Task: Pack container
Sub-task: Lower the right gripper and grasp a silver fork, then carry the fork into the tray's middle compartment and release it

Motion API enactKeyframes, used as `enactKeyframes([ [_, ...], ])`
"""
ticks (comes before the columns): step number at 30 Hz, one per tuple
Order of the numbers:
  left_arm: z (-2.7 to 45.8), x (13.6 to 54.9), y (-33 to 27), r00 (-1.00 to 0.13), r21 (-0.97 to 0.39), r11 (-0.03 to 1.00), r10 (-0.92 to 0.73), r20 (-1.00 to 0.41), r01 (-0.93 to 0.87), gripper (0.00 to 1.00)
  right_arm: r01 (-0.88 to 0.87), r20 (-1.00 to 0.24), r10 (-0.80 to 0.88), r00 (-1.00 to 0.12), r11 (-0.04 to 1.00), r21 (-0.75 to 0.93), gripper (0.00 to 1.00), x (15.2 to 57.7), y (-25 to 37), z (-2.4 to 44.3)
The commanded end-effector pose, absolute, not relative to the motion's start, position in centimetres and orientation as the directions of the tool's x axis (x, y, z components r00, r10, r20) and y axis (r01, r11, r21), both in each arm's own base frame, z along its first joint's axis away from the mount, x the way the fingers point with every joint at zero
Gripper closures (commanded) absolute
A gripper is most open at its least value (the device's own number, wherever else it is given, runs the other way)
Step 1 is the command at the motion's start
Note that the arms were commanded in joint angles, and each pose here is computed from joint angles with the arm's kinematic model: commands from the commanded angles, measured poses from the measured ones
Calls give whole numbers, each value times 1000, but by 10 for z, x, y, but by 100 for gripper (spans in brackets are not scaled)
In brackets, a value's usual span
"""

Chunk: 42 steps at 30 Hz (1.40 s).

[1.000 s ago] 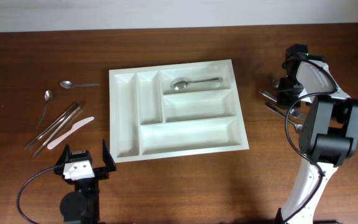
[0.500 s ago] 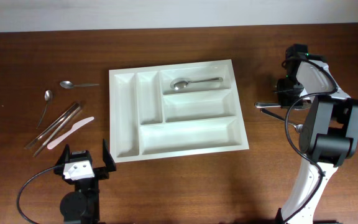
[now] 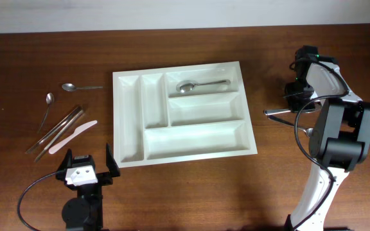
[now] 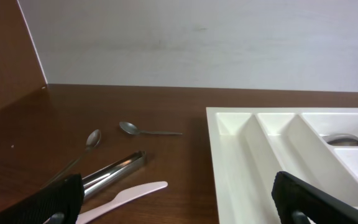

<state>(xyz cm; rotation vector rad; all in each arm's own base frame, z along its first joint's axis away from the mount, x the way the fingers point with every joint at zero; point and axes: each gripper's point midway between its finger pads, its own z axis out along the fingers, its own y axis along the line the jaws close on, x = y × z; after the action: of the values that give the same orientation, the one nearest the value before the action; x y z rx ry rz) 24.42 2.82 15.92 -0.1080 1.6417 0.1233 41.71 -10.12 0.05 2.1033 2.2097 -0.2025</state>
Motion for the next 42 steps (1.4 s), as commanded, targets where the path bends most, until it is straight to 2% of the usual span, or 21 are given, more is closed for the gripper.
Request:
enactKeyframes([
  [1, 158, 244, 28, -74, 26, 990, 16, -997, -139, 1, 995, -163, 983, -91, 85, -44, 96, 422, -105, -1],
  [7, 158, 244, 28, -74, 26, 990, 16, -997, -139, 1, 992, -175, 976, -126, 127, -4, 96, 436, -107, 13],
  [16, 158, 244, 28, -74, 26, 990, 16, -997, -139, 1, 965, -206, 949, -241, 256, 52, 96, 461, -111, 40],
  [25, 158, 244, 28, -74, 26, 990, 16, -997, -139, 1, 825, -297, 816, -497, 550, 131, 96, 505, -93, 92],
  [34, 158, 244, 28, -74, 26, 990, 16, -997, -140, 1, 546, -393, 544, -741, 830, 119, 96, 529, -20, 153],
  [38, 158, 244, 28, -74, 26, 990, 16, -997, -140, 1, 430, -387, 430, -816, 898, 91, 96, 524, 23, 160],
  [42, 158, 244, 28, -74, 26, 990, 16, -997, -139, 1, 336, -327, 333, -884, 941, 50, 96, 503, 65, 153],
])
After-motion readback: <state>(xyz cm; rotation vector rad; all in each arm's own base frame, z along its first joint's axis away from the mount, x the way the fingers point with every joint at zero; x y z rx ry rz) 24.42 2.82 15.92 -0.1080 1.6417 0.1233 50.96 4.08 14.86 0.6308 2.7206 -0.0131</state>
